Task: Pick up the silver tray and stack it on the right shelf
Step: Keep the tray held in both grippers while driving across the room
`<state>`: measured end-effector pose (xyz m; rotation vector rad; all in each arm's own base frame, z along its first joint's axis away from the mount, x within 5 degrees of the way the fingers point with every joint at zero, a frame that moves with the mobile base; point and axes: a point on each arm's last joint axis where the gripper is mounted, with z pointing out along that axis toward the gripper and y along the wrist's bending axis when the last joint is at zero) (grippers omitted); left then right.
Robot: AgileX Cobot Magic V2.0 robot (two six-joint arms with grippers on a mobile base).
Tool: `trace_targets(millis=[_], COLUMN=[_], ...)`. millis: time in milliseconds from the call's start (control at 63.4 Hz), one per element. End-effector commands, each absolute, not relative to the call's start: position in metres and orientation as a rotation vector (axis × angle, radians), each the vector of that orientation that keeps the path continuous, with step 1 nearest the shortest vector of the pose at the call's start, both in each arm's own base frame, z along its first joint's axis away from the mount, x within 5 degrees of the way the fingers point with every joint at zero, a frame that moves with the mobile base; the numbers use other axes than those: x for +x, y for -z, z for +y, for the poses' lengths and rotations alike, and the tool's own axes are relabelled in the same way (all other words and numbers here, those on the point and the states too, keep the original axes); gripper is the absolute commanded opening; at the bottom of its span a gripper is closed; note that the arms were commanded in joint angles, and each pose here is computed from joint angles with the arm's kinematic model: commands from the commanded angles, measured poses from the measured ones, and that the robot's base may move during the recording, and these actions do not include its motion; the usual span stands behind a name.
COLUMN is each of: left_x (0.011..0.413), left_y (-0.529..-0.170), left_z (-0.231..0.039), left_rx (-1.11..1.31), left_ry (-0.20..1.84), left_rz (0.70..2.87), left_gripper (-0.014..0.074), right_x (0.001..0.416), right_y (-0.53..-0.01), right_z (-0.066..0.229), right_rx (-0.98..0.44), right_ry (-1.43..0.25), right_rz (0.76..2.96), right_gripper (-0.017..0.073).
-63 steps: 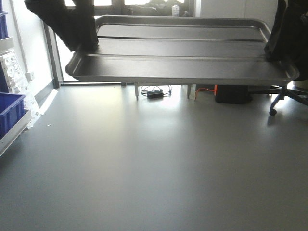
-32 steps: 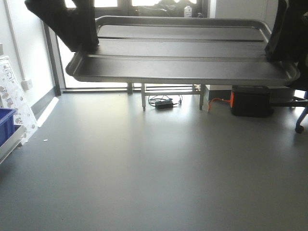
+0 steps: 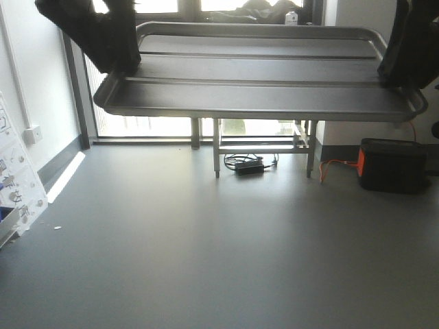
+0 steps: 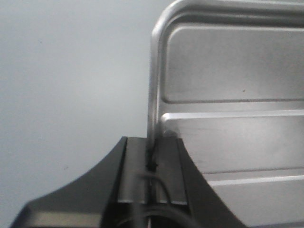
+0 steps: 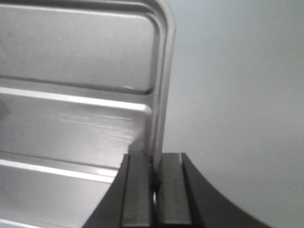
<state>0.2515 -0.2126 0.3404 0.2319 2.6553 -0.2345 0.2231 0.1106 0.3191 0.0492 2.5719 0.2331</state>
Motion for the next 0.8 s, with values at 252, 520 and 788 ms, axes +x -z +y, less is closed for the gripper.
trace_targets(millis=[252,520,788], left_x=[0.2496,0.2496,0.2496], left_y=[-0.3636,-0.3636,-0.3636], left_z=[-0.2042,-0.2042,-0.2042], left_rx=[0.228,0.228,0.228], left_ry=[0.237,0.237,0.237], left_rz=[2.566,2.566,2.566], left_gripper=[-0.0093,-0.0093,-0.0093], right_x=[0.2228,0.223,0.2232], right_y=[-0.3383,-0.338,-0.3378], right_z=[0.1049,0.105,0.1051], right_rx=[0.006,0.006,0.006], right_ry=[-0.207,-0.206,-0.206], right_rz=[2.481,2.482,2.483], right_gripper=[0.0057,0.0057,0.0057])
